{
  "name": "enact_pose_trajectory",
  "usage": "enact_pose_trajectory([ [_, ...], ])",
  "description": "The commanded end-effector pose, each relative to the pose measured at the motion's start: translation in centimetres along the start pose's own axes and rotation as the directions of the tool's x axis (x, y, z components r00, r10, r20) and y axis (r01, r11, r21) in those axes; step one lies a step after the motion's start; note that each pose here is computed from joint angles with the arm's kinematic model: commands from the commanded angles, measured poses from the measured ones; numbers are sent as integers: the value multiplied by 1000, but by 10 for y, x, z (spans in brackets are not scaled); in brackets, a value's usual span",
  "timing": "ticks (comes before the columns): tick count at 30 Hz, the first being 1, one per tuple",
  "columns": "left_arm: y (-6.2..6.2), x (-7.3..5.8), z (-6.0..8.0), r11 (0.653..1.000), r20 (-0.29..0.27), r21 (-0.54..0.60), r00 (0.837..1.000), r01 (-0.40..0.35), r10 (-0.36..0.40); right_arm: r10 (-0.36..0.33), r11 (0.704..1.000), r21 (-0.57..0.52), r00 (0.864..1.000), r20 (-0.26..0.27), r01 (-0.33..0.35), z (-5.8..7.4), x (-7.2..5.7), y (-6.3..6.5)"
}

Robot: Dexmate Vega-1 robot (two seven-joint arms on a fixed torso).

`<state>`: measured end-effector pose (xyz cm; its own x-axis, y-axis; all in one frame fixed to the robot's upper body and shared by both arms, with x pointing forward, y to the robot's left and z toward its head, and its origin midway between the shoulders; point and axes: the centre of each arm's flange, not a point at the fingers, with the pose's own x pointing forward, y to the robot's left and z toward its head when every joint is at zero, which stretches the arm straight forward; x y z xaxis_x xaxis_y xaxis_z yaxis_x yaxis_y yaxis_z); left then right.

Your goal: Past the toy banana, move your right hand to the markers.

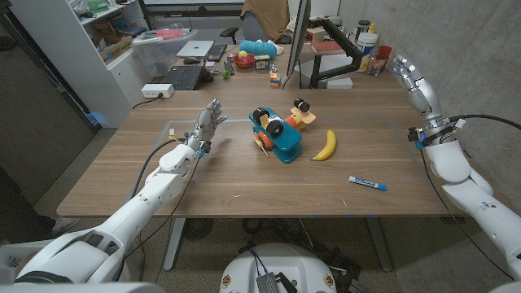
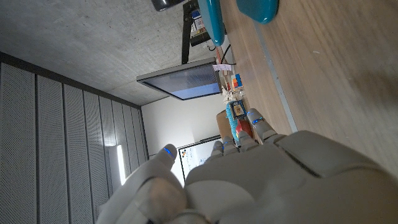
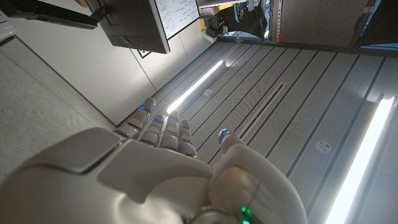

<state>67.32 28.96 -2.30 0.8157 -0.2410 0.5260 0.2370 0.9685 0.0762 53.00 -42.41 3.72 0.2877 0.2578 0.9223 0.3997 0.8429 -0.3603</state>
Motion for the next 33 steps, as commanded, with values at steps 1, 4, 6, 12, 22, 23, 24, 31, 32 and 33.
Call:
enact_pose_trajectory([
  [1, -2, 2, 1, 1000, -1, 4, 1000, 12, -12, 18, 997, -80, 997, 76, -12, 17, -11, -21],
  [4, -2, 2, 0, 1000, -1, 2, 1000, 12, -12, 25, 995, -94, 996, 87, -17, 21, -13, -26],
  [6, -2, 2, 0, 1000, -1, 2, 1000, 15, -15, 30, 994, -107, 994, 101, -19, 24, -14, -29],
  [12, -1, 4, -1, 1000, 0, 2, 1000, 22, -22, 26, 990, -140, 993, 113, -10, 30, -15, -37],
  [22, -1, 7, 0, 999, -2, 5, 1000, 31, -31, 24, 985, -173, 991, 133, -1, 33, -19, -49],
  [23, -2, 7, 0, 999, -2, 5, 999, 32, -32, 23, 984, -177, 991, 132, 1, 34, -19, -49],
  [24, -2, 8, 0, 999, -2, 6, 999, 33, -33, 28, 984, -178, 990, 138, -3, 35, -20, -50],
  [31, -2, 10, 0, 999, -4, 8, 999, 36, -36, 32, 980, -198, 987, 157, 0, 40, -25, -57],
  [32, -2, 10, 0, 999, -4, 8, 999, 36, -36, 31, 980, -201, 987, 158, 1, 41, -26, -58],
  [33, -2, 10, -1, 999, -5, 8, 999, 36, -36, 31, 979, -204, 986, 165, 3, 43, -28, -61],
])
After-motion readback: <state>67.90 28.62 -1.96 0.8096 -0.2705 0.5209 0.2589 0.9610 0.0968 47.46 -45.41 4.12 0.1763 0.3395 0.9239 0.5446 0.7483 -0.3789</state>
